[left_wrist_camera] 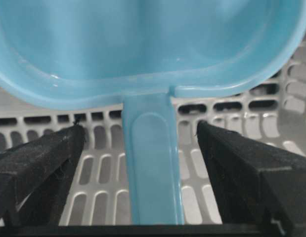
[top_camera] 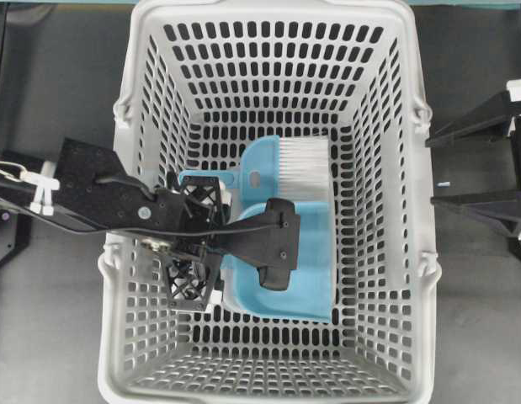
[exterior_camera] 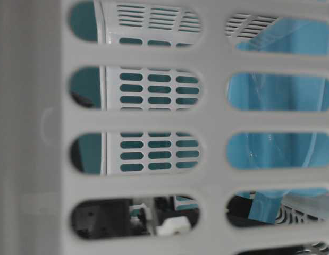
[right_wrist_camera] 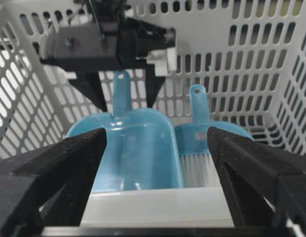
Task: Pick up the dustpan from the shopping basket with the left arm.
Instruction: 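Lower the open left gripper over the blue dustpan handle, then close the left gripper on the dustpan handle, then lift the dustpan up out of the basket with the left gripper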
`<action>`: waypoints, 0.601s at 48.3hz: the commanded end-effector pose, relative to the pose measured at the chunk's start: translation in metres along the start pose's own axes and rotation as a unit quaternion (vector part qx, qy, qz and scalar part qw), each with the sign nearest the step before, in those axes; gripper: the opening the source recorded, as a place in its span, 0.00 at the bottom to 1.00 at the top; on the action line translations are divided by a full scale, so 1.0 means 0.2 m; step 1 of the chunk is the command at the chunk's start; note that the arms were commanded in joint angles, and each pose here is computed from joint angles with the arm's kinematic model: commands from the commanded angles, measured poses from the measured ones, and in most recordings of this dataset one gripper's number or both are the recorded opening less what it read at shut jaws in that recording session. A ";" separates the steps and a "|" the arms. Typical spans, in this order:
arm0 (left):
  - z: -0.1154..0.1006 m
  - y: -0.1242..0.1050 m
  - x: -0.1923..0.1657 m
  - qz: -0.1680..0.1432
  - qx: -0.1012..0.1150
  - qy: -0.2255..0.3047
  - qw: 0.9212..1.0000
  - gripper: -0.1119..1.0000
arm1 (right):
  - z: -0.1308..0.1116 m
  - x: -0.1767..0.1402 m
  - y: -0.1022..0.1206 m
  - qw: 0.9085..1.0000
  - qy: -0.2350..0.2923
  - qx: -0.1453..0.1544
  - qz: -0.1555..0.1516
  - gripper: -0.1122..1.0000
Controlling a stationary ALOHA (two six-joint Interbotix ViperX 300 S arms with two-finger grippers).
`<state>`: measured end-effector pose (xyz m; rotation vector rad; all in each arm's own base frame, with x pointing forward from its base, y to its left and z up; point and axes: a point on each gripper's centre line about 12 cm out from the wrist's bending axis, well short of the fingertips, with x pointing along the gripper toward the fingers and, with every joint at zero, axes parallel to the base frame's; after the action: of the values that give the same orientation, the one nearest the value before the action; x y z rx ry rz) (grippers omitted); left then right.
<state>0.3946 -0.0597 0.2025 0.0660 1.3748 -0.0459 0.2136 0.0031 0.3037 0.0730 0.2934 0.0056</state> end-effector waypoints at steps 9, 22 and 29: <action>0.02 -0.01 -0.02 -0.001 -0.002 -0.018 1.000 0.73 | 0.00 0.01 0.00 1.000 -0.007 0.003 0.002 0.81; 0.04 0.01 -0.19 -0.004 -0.009 -0.063 0.998 0.35 | -0.02 0.01 0.00 1.000 -0.002 0.015 0.002 0.81; 0.06 0.06 -0.35 -0.007 -0.021 -0.125 0.992 0.35 | -0.02 0.00 0.00 1.000 -0.005 0.015 0.002 0.81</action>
<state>0.3936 -0.0565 0.2360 0.0378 1.2505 -0.0433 0.2115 0.0034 0.2958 0.0986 0.2997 0.0027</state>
